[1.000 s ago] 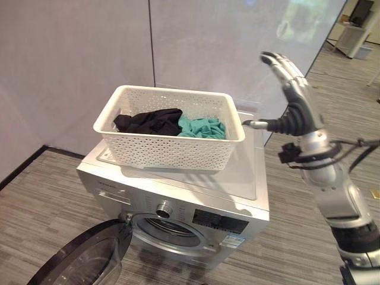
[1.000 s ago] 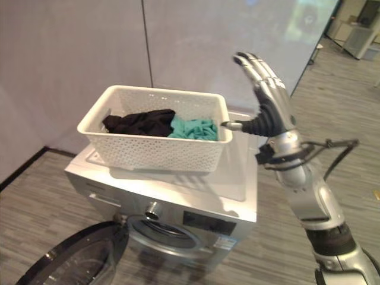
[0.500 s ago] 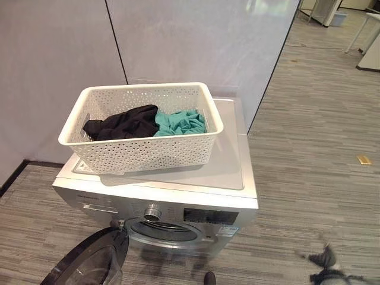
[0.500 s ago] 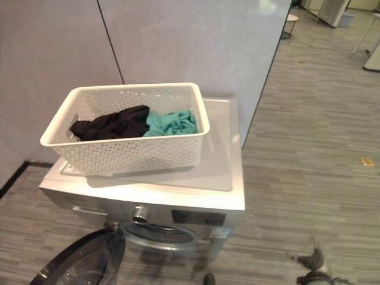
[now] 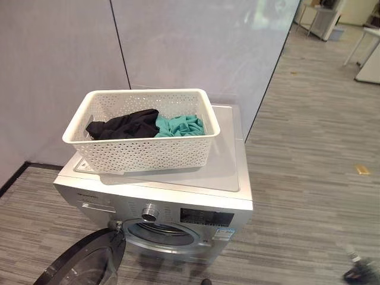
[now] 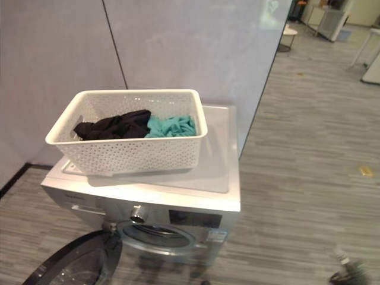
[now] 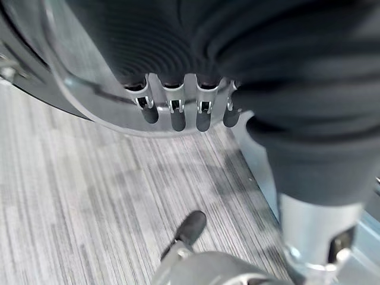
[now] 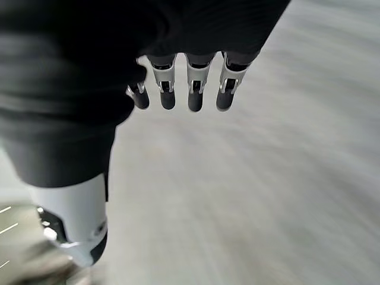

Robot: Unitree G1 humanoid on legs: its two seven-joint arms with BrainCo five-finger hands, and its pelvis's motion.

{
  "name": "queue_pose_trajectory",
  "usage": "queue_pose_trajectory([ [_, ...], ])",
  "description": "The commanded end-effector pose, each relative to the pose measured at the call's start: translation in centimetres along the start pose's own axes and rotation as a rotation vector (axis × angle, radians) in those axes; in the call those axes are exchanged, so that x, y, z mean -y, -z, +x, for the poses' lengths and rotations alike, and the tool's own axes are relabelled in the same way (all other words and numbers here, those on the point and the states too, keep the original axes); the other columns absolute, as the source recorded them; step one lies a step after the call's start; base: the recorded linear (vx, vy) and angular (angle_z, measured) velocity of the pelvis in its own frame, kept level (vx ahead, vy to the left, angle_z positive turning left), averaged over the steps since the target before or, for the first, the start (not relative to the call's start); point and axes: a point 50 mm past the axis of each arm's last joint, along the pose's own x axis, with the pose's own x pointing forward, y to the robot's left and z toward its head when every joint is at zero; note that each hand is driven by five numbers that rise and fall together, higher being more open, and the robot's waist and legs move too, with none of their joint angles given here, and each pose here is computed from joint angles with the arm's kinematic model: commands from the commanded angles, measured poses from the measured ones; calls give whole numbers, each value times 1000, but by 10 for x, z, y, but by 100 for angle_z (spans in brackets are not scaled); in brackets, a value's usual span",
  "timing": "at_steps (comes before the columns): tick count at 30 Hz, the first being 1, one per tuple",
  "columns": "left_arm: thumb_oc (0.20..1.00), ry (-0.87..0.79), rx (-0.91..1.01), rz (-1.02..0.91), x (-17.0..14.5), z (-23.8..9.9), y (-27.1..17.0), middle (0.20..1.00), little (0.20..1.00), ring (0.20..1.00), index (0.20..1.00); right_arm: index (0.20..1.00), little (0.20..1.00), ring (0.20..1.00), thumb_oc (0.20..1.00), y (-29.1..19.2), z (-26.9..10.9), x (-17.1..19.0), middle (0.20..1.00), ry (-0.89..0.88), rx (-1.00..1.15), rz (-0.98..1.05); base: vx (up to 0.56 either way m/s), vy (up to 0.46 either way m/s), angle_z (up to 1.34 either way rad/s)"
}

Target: Grab the laundry basket,head to the washer,open it,put in the laundry and shut it.

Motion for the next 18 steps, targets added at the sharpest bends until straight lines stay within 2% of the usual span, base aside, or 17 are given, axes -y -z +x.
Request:
queue_pose_trajectory([
  [1, 1000, 1, -17, -57, -4, 0, 6, 1000, 1000, 1000, 1000, 1000, 1000, 1000, 1000, -62, 5, -28, 1000, -40, 286, -78, 2, 19, -5],
  [2, 1000, -4, -19, -56, -6, 0, 8, 1000, 1000, 1000, 1000, 1000, 1000, 1000, 1000, -97, 5, -30, 1000, -52, 403, -117, 0, 0, 0],
  [4, 1000, -1, -15, -55, -7, 0, 6, 1000, 1000, 1000, 1000, 1000, 1000, 1000, 1000, -112, 6, -33, 1000, -45, 451, -122, -11, 1, 2],
  [7, 1000, -10, -11, -70, -12, 0, 7, 1000, 1000, 1000, 1000, 1000, 1000, 1000, 1000, -205, -25, -69, 1000, -177, 828, -194, 19, 7, 7],
  [8, 1000, -12, -7, -68, -15, 0, 8, 1000, 1000, 1000, 1000, 1000, 1000, 1000, 1000, -241, -40, -90, 1000, -246, 960, -315, 0, 0, 0],
  [13, 1000, -14, -7, -78, -20, 0, 12, 1000, 1000, 1000, 1000, 1000, 1000, 1000, 1000, -290, -62, -119, 1000, -299, 1116, -505, 7, 2, 24],
  [14, 1000, -31, -18, -92, -28, -1, 18, 1000, 1000, 1000, 1000, 1000, 1000, 1000, 1000, -324, -89, -141, 1000, -350, 1255, -612, 35, 0, 11],
  [18, 1000, -59, -36, -130, -40, -3, 29, 1000, 1000, 1000, 1000, 1000, 1000, 1000, 1000, -351, -124, -169, 1000, -437, 1395, -727, 14, 3, 15],
])
